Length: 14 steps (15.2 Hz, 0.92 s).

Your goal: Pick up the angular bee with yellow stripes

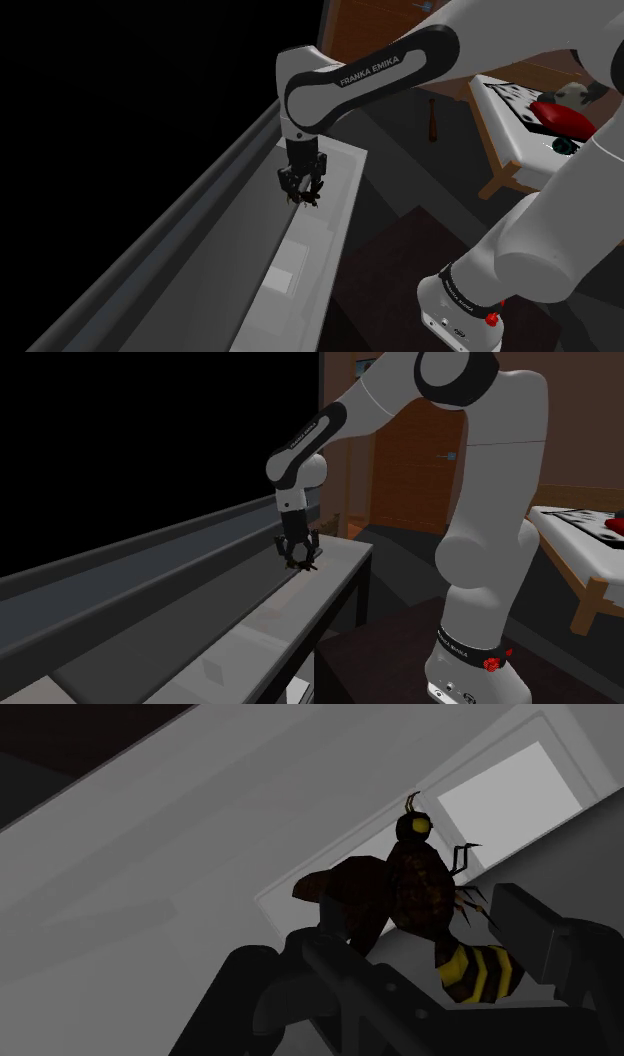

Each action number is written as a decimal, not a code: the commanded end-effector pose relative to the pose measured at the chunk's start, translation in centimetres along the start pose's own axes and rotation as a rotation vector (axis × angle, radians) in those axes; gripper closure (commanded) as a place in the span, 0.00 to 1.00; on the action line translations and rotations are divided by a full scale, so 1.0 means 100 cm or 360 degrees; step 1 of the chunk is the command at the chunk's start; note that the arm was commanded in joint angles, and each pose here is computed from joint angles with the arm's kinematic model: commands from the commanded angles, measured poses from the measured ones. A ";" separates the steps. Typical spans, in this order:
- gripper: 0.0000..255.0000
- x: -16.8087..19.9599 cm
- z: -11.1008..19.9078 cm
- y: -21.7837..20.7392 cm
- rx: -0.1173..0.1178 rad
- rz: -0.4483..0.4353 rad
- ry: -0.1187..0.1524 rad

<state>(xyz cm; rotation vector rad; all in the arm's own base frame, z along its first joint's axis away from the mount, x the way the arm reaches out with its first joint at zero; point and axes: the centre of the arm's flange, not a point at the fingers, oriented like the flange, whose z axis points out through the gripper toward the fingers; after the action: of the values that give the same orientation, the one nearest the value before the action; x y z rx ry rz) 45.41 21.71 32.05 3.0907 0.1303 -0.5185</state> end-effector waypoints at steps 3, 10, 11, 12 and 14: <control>1.00 -0.002 -0.003 -0.001 0.0000 -0.0004 -0.0004; 1.00 -0.014 -0.038 -0.001 0.0000 -0.0004 -0.0004; 1.00 -0.016 -0.043 -0.001 0.0000 -0.0004 -0.0004; 1.00 -0.017 -0.048 -0.001 0.0000 -0.0004 -0.0004; 1.00 -0.021 -0.058 -0.001 0.0000 -0.0004 -0.0004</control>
<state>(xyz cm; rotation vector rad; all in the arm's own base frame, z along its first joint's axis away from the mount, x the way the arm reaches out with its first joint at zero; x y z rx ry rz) 45.35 21.87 37.72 3.0906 0.1347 -0.5213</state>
